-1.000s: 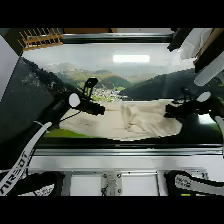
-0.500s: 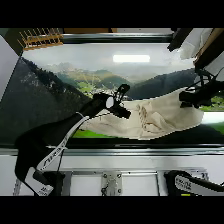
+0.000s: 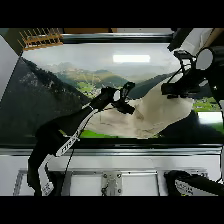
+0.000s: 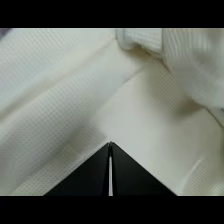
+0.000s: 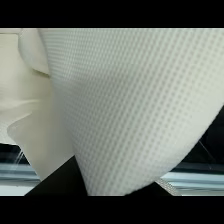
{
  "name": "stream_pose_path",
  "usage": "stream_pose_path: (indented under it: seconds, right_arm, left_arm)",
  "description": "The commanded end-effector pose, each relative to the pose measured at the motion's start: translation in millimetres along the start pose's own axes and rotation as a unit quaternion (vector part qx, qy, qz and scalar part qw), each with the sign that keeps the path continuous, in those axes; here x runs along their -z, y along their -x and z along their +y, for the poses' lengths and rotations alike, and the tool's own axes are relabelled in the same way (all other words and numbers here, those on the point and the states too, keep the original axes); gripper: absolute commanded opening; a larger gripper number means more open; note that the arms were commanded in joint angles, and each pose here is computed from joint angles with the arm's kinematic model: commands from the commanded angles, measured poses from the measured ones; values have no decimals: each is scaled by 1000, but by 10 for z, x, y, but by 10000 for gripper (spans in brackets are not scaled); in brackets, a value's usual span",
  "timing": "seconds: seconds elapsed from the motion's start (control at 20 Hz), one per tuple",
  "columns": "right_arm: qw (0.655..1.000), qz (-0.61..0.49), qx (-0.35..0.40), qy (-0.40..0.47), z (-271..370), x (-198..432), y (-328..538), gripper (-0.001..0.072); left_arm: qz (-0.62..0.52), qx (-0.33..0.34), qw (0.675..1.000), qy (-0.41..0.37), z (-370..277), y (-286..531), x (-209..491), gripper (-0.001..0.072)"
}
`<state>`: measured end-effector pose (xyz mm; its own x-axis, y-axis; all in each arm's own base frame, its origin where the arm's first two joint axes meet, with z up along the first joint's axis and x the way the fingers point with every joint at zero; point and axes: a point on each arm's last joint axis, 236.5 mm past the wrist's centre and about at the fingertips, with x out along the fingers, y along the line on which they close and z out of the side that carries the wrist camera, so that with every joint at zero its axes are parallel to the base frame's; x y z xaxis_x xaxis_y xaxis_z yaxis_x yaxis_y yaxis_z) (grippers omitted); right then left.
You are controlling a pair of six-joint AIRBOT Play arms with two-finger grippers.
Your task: Fold the clothes and pants, and hang the long-sleeved shirts on hangers.
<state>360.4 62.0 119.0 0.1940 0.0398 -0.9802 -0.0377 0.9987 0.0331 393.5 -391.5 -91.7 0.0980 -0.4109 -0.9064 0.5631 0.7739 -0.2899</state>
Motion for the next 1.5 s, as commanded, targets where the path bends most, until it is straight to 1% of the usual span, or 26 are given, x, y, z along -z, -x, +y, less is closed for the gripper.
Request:
stream_pose_path:
  seconds: [0.0, 0.25, 0.5, 0.6, 0.85, 1.0, 1.05, 1.1, 1.15, 1.2, 1.25, 1.35, 1.45]
  right_arm:
    - [1000, -10, -3, -3, 273, -1, 82, 17]
    - [999, -32, -25, -25, 743, -39, 53, 17]
    - [996, -47, -70, -25, 1512, -29, -98, 17]
    - [993, -52, -102, -22, 1889, -37, -206, 17]
    - [976, -43, -213, -7, 2931, -9, -595, 17]
    - [960, -56, -273, 18, 3517, -12, -894, 18]
    - [952, -64, -298, 26, 3714, -17, -965, 28]
    - [941, -70, -331, 32, 3934, -15, -1016, 53]
    - [925, -74, -371, 32, 4158, -2, -1014, 312]
    - [910, -78, -406, 38, 4331, 16, -971, 526]
    - [894, -81, -438, 46, 4464, 41, -882, 618]
    - [869, -99, -478, 78, 4562, 39, -644, 615]
    - [862, -127, -482, 95, 4476, -62, -401, 612]
  left_arm:
    - [-11, -7, 1000, 16, 366, 311, -225, 20]
    - [-52, -26, 997, 55, 1023, 1026, -584, 20]
    - [-127, -58, 985, 103, 1641, 1828, -713, 20]
    - [-157, -73, 977, 121, 1846, 2152, -659, 20]
    - [-198, -103, 963, 153, 2185, 2831, -420, 20]
    - [-220, -118, 954, 165, 2320, 3162, -304, 20]
    - [-226, -122, 952, 169, 2349, 3244, -270, 20]
    - [-232, -126, 949, 173, 2372, 3323, -235, 20]
    - [-239, -130, 946, 175, 2392, 3380, -216, 20]
    - [-246, -133, 944, 177, 2402, 3430, -204, 20]
    - [-251, -136, 942, 178, 2409, 3473, -188, 20]
    - [-256, -139, 939, 183, 2435, 3565, -145, 20]
    - [-262, -142, 937, 182, 2413, 3649, -131, 20]
